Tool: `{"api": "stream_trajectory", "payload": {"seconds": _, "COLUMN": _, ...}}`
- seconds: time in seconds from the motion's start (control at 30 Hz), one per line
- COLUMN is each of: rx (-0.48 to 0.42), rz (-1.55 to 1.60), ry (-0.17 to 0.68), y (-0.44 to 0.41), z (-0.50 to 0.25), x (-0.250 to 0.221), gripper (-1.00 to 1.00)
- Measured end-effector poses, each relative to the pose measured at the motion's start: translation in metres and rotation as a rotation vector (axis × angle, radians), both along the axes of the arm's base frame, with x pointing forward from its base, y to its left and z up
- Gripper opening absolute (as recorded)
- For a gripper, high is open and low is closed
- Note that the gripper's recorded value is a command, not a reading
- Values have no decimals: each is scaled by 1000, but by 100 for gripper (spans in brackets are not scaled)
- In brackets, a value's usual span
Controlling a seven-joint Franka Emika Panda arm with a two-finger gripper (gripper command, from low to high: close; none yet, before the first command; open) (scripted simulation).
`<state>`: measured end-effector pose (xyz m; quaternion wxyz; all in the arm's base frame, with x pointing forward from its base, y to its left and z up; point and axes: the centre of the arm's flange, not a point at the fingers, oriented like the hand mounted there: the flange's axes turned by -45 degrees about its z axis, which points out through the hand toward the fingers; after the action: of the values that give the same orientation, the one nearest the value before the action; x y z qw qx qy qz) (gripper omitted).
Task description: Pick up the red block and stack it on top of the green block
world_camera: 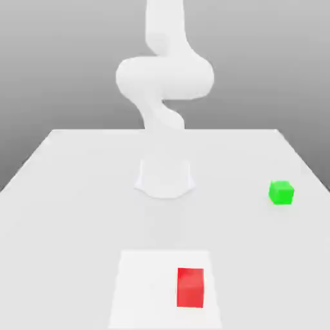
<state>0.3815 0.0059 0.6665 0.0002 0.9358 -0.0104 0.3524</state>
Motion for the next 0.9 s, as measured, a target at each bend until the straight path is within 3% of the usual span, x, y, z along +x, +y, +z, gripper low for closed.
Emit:
{"api": "stream_trajectory", "payload": {"seconds": 0.17, "rx": -2, "rz": -15, "ry": 163, "y": 11, "z": -100, "x": 55, "gripper": 0}}
{"api": "stream_trajectory", "payload": {"seconds": 0.37, "rx": 0, "rz": -28, "ry": 353, "y": 21, "z": -224, "x": 86, "gripper": 0}}
{"api": "stream_trajectory", "payload": {"seconds": 0.73, "rx": 22, "rz": -41, "ry": 694, "y": 41, "z": -444, "x": 57, "gripper": 0}}
{"api": "stream_trajectory", "payload": {"seconds": 0.9, "rx": 26, "rz": -44, "ry": 719, "y": 42, "z": -506, "x": 52, "gripper": 0}}
